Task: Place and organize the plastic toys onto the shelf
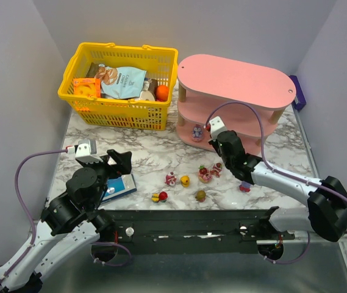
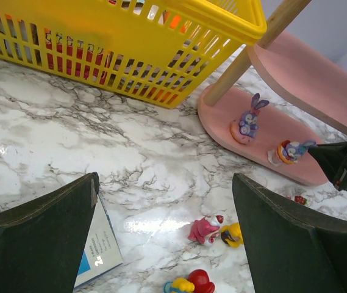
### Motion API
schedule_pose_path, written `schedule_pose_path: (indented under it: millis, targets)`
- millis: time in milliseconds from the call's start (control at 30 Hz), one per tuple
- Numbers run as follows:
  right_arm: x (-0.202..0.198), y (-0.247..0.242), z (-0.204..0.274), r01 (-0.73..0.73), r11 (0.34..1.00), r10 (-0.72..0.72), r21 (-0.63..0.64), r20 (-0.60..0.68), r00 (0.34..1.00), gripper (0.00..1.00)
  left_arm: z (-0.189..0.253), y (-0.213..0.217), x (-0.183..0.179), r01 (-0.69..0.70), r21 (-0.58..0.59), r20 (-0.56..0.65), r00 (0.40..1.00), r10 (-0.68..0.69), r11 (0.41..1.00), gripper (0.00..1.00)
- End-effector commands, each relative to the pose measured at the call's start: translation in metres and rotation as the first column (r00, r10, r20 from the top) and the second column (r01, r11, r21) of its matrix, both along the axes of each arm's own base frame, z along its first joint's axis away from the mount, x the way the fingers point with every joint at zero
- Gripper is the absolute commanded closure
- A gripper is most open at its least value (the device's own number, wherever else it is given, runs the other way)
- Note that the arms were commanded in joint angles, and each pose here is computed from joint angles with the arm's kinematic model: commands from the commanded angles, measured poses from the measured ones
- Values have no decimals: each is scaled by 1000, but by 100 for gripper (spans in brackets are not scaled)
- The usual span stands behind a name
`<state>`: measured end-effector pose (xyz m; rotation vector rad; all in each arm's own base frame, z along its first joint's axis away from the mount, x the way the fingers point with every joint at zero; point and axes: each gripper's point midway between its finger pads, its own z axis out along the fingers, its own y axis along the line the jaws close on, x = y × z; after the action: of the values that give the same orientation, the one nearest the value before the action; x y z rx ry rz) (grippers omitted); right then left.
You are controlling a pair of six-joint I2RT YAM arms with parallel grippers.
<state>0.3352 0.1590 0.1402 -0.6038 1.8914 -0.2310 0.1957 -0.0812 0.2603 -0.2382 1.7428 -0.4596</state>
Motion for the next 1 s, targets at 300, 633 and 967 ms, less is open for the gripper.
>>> schedule_pose_path:
  millis: [300, 633, 967]
  targets:
    - [18, -8, -6, 32, 999, -31, -21, 48, 998, 99, -1, -4, 1, 21, 9, -1, 1000, -21, 1000, 1]
    - [17, -9, -6, 3, 999, 0, -52, 70, 998, 96, -3, -4, 1, 19, 16, -7, 1000, -19, 1000, 1]
    - [16, -14, -5, 21, 996, -16, -81, 57, 998, 96, -3, -5, 1, 22, 16, -7, 1000, -22, 1000, 1]
